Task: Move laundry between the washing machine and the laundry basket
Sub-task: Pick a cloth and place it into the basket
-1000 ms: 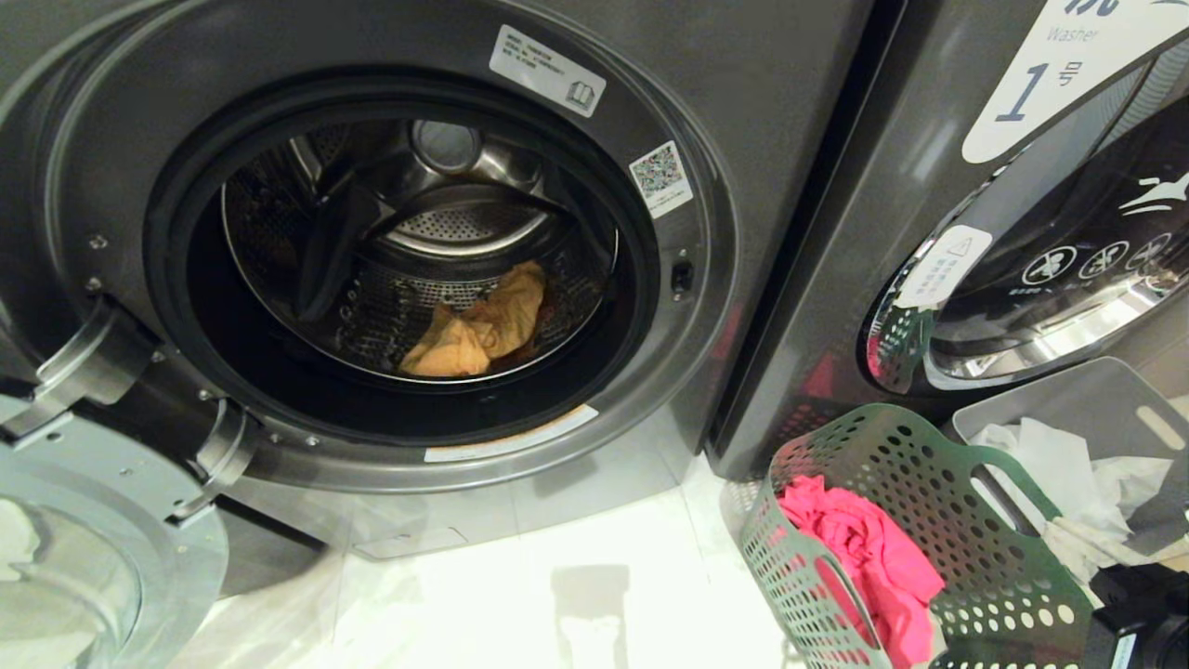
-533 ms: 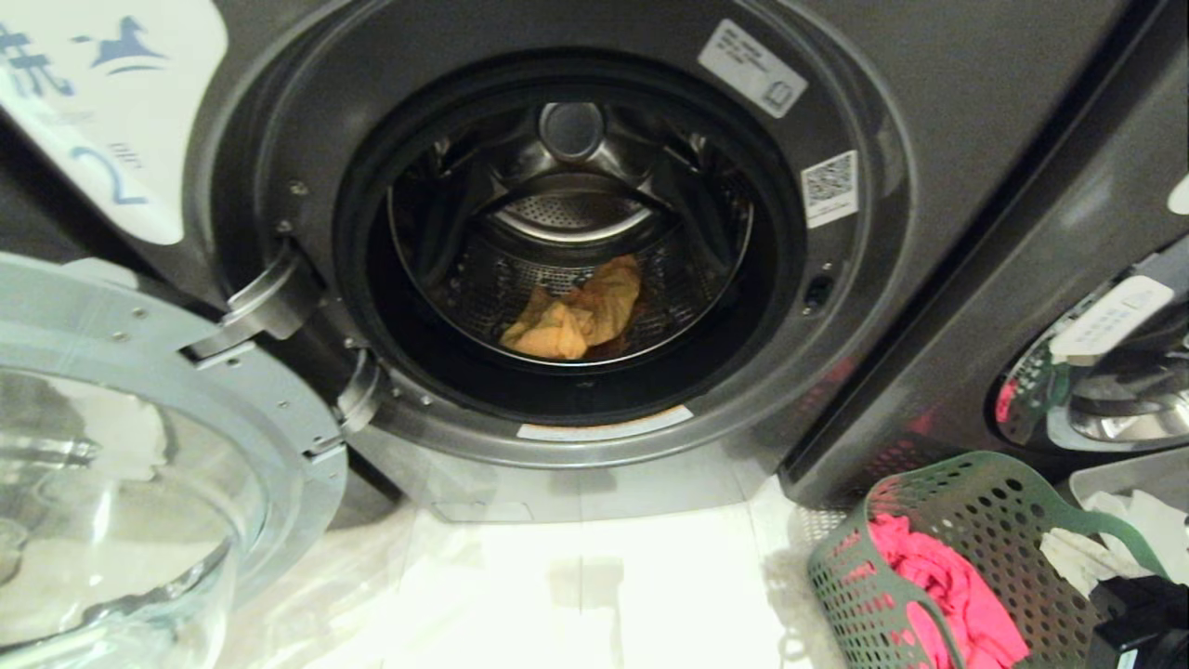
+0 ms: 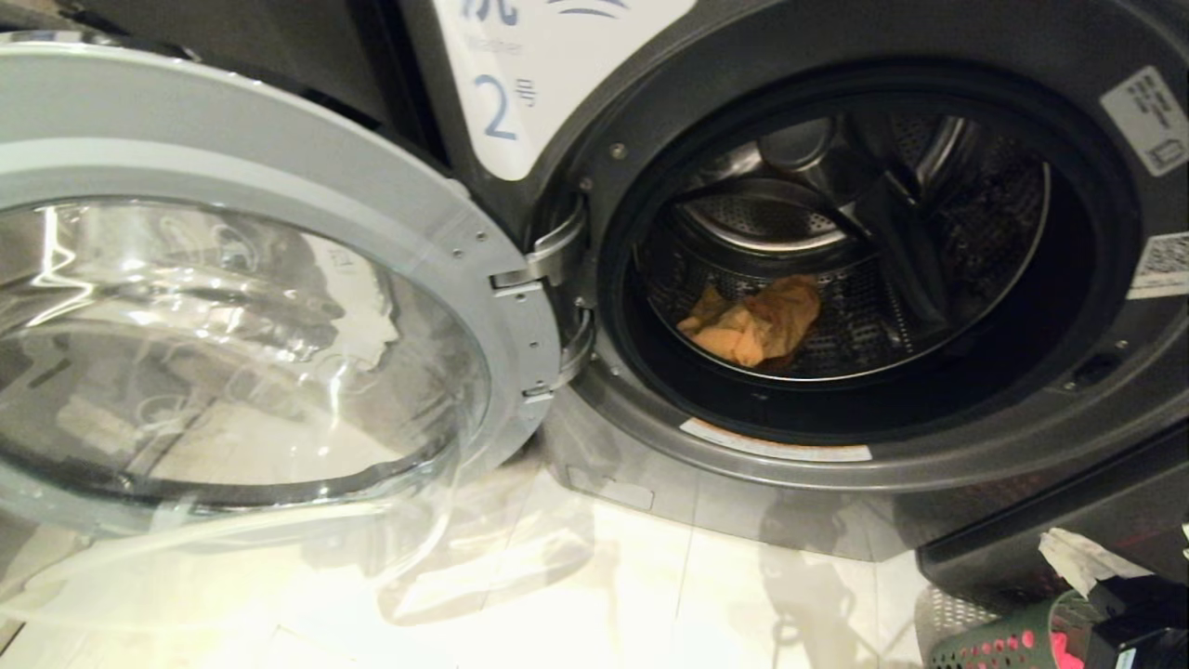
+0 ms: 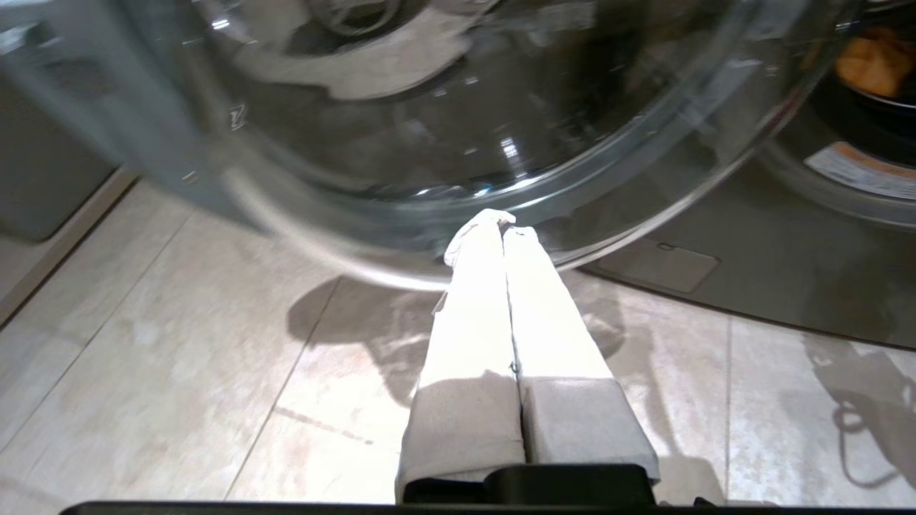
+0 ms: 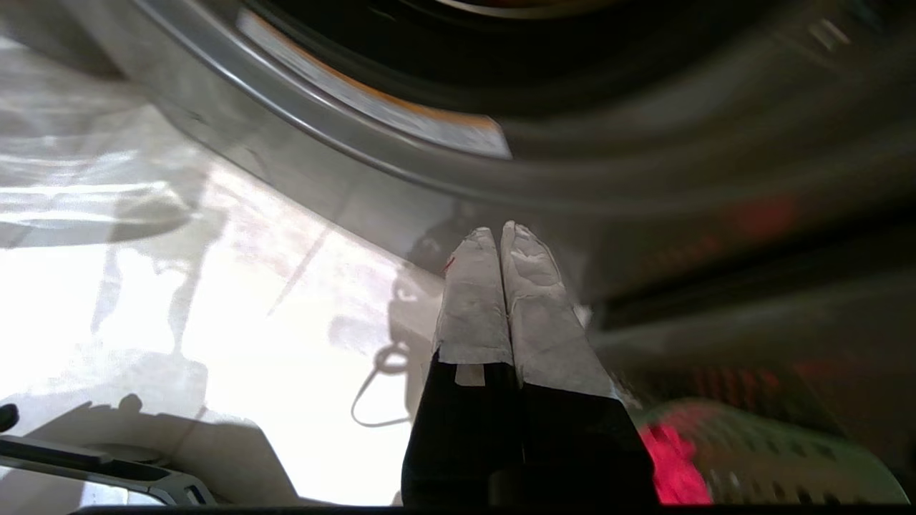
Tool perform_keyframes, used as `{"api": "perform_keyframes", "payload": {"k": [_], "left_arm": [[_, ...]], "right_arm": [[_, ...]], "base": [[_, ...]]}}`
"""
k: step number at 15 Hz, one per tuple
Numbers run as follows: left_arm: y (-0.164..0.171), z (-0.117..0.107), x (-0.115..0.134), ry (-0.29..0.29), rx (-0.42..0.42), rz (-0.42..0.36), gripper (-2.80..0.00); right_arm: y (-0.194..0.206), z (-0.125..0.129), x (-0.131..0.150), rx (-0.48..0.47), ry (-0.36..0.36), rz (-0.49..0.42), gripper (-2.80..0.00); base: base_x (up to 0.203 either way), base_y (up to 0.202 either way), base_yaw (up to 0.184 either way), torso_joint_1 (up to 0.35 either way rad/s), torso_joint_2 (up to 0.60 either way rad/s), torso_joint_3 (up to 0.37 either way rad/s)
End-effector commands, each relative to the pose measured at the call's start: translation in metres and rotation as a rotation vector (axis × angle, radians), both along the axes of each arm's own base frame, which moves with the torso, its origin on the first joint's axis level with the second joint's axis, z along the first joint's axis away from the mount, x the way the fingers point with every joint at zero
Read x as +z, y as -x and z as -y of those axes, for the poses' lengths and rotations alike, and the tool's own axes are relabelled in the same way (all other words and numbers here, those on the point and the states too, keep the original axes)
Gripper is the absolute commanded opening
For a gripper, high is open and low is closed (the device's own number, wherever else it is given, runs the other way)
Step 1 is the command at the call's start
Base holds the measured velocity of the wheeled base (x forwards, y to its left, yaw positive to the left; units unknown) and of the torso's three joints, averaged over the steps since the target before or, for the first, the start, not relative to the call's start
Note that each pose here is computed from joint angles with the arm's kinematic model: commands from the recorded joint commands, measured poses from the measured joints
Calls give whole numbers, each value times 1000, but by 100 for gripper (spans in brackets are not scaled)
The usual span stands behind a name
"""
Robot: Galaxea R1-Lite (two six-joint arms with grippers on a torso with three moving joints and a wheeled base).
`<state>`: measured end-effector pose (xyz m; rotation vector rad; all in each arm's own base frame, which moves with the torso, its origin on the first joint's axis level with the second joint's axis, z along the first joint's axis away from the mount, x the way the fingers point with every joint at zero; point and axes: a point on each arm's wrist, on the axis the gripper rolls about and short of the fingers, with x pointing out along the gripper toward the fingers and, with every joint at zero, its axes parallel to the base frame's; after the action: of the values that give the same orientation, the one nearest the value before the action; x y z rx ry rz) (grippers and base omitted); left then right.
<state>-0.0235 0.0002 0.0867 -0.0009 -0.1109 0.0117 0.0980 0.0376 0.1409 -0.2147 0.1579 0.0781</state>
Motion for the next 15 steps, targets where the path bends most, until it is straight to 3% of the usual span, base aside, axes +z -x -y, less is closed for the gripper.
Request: {"api": "perform_keyframes", "payload": {"k": [1, 4, 8, 11, 12, 15], "left_arm": [[-3, 0, -11, 1, 0, -40, -280], [-3, 0, -11, 1, 0, -40, -280], [-3, 0, -11, 0, 1, -40, -280], [-3, 0, -11, 1, 0, -40, -280], [-3, 0, -11, 1, 0, -40, -280], [-3, 0, -11, 0, 1, -40, -280]], "right_arm": [[-2, -1, 1, -4, -2, 3, -280], [-6, -1, -4, -17, 4, -26, -280], [-26, -6, -18, -80, -104, -93, -280], [-51, -8, -23, -151, -152, -76, -280], [-58, -8, -21, -167, -169, -43, 0], [-76, -9, -16, -194, -185, -9, 0]], "base": [[3, -10, 175, 12, -7, 11], [-1, -8, 170, 2, 2, 2], [0, -1, 52, 3, 2, 2], [0, 0, 0, 0, 0, 0], [0, 0, 0, 0, 0, 0], [0, 0, 0, 0, 0, 0]]}}
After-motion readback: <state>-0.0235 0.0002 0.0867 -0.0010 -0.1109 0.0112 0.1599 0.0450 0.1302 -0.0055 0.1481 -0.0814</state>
